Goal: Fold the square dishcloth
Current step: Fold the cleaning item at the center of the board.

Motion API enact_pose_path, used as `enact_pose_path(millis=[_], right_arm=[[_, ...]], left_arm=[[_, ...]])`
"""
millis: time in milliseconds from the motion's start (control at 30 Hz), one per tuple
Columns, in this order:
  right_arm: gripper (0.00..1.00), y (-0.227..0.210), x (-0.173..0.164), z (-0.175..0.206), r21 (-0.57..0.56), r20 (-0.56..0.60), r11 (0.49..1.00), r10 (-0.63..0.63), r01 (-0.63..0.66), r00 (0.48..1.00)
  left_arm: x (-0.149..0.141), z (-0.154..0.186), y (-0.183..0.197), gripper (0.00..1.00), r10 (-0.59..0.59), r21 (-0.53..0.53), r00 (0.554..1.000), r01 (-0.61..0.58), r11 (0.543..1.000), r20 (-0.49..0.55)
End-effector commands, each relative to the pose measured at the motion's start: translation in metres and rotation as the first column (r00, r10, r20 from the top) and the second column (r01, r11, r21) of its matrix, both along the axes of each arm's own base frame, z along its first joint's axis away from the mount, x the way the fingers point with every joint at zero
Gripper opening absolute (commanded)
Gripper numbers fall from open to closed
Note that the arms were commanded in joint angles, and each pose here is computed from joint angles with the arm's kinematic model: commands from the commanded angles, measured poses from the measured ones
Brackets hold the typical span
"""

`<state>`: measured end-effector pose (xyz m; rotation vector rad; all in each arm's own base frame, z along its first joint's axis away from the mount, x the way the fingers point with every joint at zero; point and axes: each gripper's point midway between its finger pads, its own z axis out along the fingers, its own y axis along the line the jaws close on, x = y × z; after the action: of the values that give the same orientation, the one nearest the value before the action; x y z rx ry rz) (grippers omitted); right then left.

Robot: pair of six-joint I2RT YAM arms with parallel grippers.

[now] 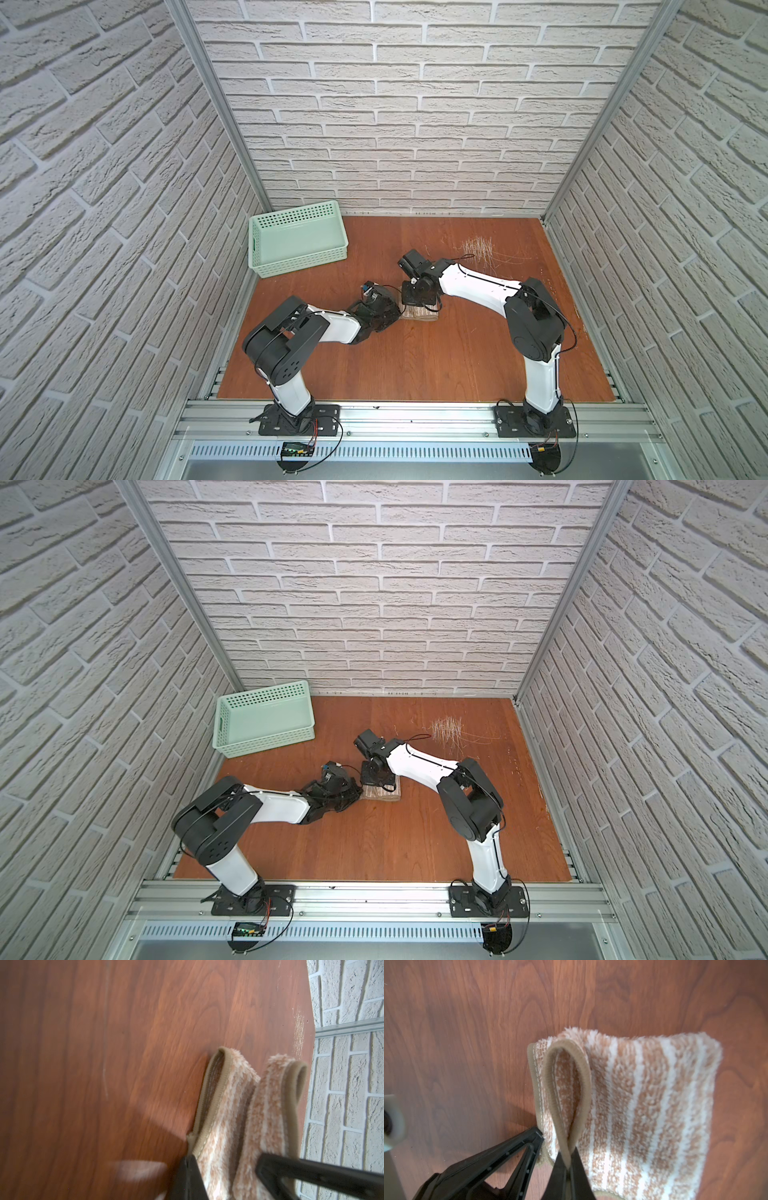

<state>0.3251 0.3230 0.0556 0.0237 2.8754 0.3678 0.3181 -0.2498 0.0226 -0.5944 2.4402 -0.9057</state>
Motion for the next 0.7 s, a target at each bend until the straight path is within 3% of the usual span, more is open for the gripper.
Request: enact_pose_path(millis=[0, 400, 667], right_arm=[[0.03, 0.013, 0.003, 0.004, 0.045, 0.005, 0.999, -0.001, 0.001, 1.0], [0.03, 0.023, 0.006, 0.0, 0.075, -0.004, 0.997, 0.003, -0.003, 1.0], [0.23, 0.028, 0.003, -0.001, 0.102, -0.019, 0.995, 0.014, -0.012, 1.0]], left_arm=[[-0.012, -0.02, 0.007, 0.0, 0.0, 0.043, 0.999, 0.002, 0.999, -0.051], [-0.013, -0.021, 0.007, 0.0, 0.001, 0.045, 0.998, 0.002, 0.999, -0.055], [-0.013, -0.02, 0.007, 0.0, 0.006, 0.045, 0.998, -0.004, 0.999, -0.056]])
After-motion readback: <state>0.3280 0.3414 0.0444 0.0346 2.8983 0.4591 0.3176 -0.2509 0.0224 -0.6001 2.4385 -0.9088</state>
